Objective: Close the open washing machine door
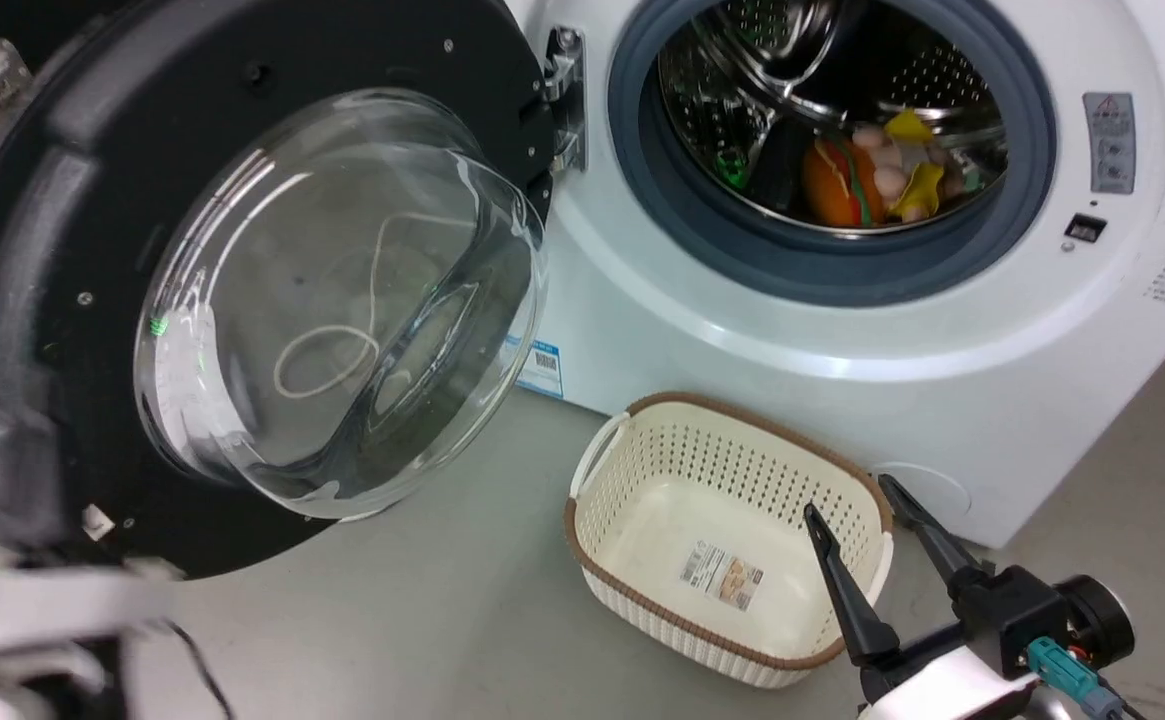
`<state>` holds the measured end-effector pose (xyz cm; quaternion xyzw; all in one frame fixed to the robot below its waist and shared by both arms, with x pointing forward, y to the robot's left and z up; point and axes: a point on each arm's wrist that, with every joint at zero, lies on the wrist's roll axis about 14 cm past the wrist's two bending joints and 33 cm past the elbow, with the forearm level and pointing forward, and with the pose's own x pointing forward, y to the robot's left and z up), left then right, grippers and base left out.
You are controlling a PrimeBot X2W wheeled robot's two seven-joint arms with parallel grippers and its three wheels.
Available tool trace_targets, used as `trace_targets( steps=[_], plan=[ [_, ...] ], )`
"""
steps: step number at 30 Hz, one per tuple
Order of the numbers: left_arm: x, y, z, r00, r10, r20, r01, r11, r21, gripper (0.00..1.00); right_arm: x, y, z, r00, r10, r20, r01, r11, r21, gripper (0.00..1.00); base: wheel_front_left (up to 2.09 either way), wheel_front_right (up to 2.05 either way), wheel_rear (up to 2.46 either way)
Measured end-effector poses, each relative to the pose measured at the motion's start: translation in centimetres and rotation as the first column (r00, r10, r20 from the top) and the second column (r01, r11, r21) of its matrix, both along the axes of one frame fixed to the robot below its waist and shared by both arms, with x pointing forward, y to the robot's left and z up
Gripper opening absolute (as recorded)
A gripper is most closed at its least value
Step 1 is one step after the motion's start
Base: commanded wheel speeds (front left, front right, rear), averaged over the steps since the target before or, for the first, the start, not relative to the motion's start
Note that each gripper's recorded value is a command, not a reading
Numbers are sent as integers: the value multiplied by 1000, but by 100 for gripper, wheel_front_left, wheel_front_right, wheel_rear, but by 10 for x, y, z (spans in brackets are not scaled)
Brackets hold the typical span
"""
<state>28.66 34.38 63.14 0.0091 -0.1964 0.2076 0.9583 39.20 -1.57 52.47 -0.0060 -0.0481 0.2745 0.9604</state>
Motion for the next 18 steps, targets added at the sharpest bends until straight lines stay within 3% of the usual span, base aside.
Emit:
trace_targets(
  steps=[6,11,15,18],
  plan=[
    [5,67,37,994,81,67,-74,993,-90,0,9,5,-3,1000,12,2,-12,1000,7,100,0,0,0],
    [3,127,35,983,180,27,-166,949,-267,0,14,8,-4,1000,17,6,-17,1000,19,100,0,0,0],
    [3,159,12,979,194,-66,-203,874,-442,0,18,6,-7,1000,13,4,-13,1000,25,100,0,0,0],
    [7,166,-13,985,135,-107,-172,755,-632,0,19,5,-11,1000,12,-1,-12,1000,18,100,0,0,0]
  ],
)
